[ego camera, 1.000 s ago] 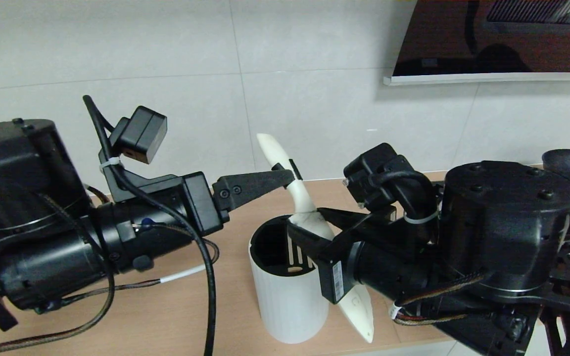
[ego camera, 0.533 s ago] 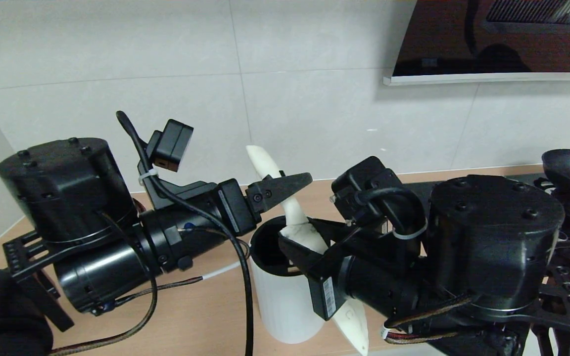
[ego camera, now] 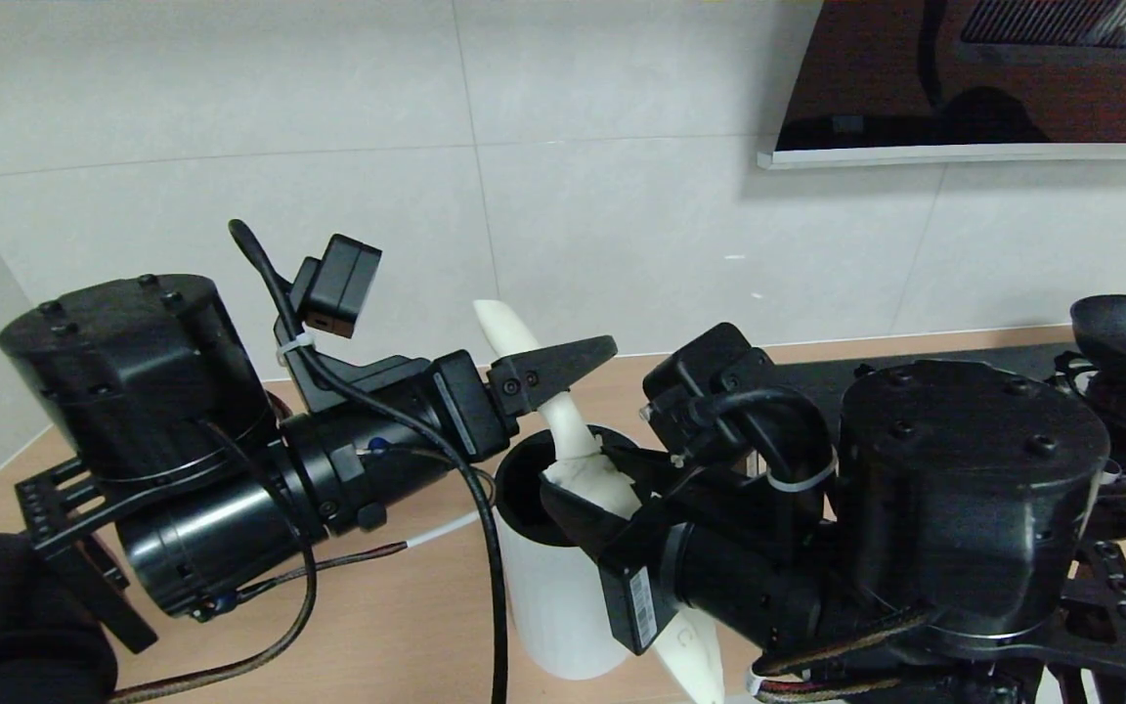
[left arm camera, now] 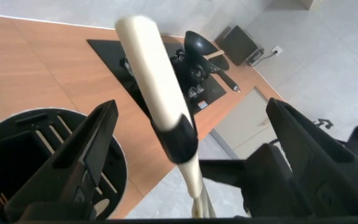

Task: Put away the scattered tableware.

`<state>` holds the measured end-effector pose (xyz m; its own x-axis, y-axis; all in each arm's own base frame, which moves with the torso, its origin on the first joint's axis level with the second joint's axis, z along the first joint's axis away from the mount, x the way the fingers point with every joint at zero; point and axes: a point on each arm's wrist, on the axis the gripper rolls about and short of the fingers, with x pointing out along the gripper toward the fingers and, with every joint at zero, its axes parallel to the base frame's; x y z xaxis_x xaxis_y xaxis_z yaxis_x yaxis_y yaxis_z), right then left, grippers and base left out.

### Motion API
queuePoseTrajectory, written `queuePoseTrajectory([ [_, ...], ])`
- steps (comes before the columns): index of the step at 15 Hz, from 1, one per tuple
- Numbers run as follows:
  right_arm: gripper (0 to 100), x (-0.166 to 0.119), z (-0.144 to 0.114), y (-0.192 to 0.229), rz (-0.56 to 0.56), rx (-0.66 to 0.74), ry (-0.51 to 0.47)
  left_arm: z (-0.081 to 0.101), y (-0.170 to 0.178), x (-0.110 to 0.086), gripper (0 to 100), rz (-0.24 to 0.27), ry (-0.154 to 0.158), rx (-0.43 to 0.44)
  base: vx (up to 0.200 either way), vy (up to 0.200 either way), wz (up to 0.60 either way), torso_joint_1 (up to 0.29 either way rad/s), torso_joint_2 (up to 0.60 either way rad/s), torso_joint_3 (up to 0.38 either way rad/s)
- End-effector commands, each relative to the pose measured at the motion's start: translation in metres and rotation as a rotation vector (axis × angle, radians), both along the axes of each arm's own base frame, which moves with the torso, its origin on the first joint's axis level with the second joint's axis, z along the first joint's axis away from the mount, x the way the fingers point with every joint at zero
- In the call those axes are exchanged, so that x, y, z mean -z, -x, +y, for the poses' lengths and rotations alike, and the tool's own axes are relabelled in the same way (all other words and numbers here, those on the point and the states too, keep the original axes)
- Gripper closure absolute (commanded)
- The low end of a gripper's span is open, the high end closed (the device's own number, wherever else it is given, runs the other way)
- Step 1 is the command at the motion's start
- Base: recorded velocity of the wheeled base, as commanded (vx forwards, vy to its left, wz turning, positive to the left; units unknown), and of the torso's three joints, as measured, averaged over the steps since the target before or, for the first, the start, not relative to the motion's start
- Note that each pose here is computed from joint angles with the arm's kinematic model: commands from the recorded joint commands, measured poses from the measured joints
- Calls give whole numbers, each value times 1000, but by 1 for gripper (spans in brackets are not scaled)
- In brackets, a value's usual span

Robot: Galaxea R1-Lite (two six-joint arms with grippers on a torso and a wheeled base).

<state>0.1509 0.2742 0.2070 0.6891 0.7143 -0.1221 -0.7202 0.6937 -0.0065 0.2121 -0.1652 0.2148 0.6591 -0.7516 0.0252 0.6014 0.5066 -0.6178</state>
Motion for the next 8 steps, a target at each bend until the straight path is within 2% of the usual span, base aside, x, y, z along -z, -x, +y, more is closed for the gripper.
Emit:
queuePoseTrajectory([
  [1,100,0,0,2,1,-6,1,0,0,0,0,-1,1,1,0,0,0,0,0,0],
  [2,100,1,1,2,1,-7,3,0,0,0,0,0,2,1,0,0,0,0,0,0],
  [3,100,1,1,2,2,-7,2,0,0,0,100,0,2,1,0,0,0,0,0,0],
  [8,100,-1,2,7,-8,-21,-23,0,0,0,100,1,1,2,0,0,0,0,0,0],
])
